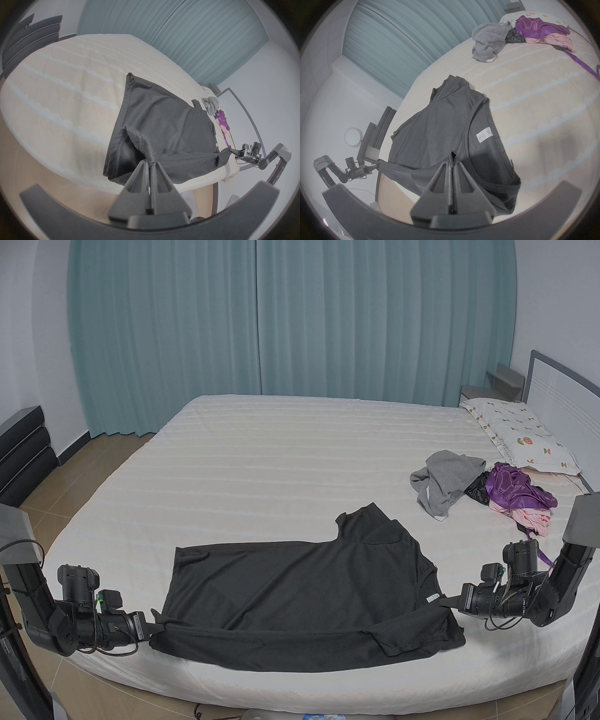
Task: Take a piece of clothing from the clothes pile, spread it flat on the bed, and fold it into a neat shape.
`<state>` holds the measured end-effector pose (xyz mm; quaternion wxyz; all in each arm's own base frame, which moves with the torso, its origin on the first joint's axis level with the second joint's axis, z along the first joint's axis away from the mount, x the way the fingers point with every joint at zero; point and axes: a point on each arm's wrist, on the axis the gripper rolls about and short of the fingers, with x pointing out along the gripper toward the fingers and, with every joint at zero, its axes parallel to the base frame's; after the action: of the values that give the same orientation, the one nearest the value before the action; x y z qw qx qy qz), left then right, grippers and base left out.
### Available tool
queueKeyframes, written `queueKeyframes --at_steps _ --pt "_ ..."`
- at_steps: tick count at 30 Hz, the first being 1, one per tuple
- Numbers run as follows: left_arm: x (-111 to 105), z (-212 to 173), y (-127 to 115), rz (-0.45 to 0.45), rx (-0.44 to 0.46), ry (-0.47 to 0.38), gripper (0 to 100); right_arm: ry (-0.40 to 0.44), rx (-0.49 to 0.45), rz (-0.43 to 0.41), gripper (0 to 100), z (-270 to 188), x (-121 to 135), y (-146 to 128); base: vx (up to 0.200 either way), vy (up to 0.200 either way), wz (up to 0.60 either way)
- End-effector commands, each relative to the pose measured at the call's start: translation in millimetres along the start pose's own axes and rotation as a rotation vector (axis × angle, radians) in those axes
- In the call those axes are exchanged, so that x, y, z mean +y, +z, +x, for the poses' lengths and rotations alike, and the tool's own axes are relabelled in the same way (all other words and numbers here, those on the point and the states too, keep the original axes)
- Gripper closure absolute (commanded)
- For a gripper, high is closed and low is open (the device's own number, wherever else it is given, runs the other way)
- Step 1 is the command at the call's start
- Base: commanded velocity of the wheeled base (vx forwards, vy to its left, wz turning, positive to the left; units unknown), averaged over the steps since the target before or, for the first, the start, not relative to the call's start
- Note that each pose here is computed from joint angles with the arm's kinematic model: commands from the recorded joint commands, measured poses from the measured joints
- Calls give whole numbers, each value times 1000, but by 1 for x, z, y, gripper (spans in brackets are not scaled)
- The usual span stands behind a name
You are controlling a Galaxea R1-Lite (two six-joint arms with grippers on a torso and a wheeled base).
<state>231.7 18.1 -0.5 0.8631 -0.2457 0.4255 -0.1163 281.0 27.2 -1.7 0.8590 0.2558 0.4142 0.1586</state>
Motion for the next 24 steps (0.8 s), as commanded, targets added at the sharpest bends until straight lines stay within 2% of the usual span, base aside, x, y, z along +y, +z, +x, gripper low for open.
queueKeyframes --at_steps 1,4,12,24 --pt "-5 -11 -2 7 -18 -5 100 9 -38 3 100 -19 1 0 0 0 0" --pt "-8 -19 -6 12 -26 -4 100 45 -54 -4 100 -31 2 -7 0 0 0" --pt "-12 -31 -17 6 -16 0 100 44 -94 -2 100 -45 -3 -17 0 0 0" --pt "-10 -42 -39 -31 23 103 100 48 -88 -17 100 -63 2 -37 0 0 0"
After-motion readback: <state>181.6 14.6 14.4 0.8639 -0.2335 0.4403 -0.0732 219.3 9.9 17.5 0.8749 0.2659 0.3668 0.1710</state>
